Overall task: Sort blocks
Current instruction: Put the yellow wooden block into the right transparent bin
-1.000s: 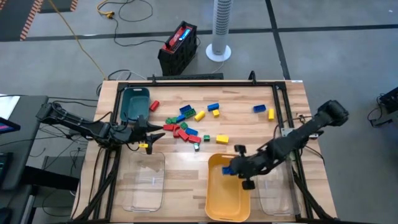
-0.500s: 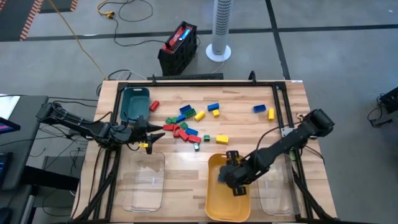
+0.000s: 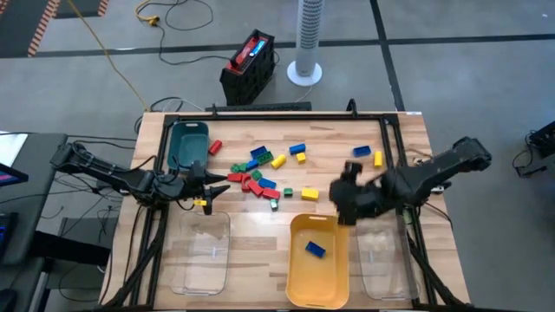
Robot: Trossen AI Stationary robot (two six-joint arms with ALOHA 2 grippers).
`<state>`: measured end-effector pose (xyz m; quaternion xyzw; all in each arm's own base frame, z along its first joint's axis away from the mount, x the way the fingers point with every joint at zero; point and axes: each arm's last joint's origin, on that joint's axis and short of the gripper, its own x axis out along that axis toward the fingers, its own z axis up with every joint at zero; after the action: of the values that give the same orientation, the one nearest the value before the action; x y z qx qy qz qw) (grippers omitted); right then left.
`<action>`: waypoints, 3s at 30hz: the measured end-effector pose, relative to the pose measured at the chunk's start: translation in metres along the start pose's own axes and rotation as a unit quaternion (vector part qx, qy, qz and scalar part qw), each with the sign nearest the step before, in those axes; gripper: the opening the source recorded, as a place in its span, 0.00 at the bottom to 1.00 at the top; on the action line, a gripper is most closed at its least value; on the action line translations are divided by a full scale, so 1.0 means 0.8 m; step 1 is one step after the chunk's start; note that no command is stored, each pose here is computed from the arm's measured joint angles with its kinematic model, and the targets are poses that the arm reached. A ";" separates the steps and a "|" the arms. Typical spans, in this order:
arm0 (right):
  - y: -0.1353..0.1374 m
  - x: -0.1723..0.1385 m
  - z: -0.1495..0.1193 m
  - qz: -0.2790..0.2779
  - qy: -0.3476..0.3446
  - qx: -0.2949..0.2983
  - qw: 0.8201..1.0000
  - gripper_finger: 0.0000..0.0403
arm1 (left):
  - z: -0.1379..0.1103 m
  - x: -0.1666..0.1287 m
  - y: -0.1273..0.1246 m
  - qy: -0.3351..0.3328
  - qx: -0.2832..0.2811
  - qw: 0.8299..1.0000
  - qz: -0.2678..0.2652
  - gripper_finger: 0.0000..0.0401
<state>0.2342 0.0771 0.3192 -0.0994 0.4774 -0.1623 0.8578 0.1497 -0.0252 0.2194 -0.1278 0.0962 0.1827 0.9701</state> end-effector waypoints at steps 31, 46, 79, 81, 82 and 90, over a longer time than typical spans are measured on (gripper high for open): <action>-0.227 0.197 -0.107 -0.002 0.339 0.020 0.941 0.65 | -0.007 0.000 0.003 0.028 0.012 1.000 0.008 0.39; -0.202 0.175 -0.157 -0.066 0.249 0.167 0.952 0.65 | -0.011 -0.003 -0.001 0.037 0.004 0.999 -0.002 0.39; -0.169 0.213 -0.190 -0.097 0.172 0.368 0.908 0.65 | -0.002 -0.003 -0.004 0.006 0.019 1.000 -0.013 0.39; -0.164 0.212 -0.183 -0.086 0.162 0.360 0.915 0.65 | -0.002 -0.003 -0.004 0.005 0.018 1.000 -0.013 0.39; -0.162 0.211 -0.180 -0.084 0.161 0.356 0.917 0.65 | -0.002 -0.003 -0.004 0.005 0.018 1.000 -0.013 0.39; -0.158 0.196 -0.129 -0.064 0.085 0.348 0.932 0.65 | -0.002 -0.003 -0.004 0.005 0.018 1.000 -0.014 0.39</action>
<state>0.1999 -0.1003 0.1827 0.1890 0.4549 -0.3806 0.7826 0.1487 -0.0296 0.2190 -0.1124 0.1026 0.1668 0.9742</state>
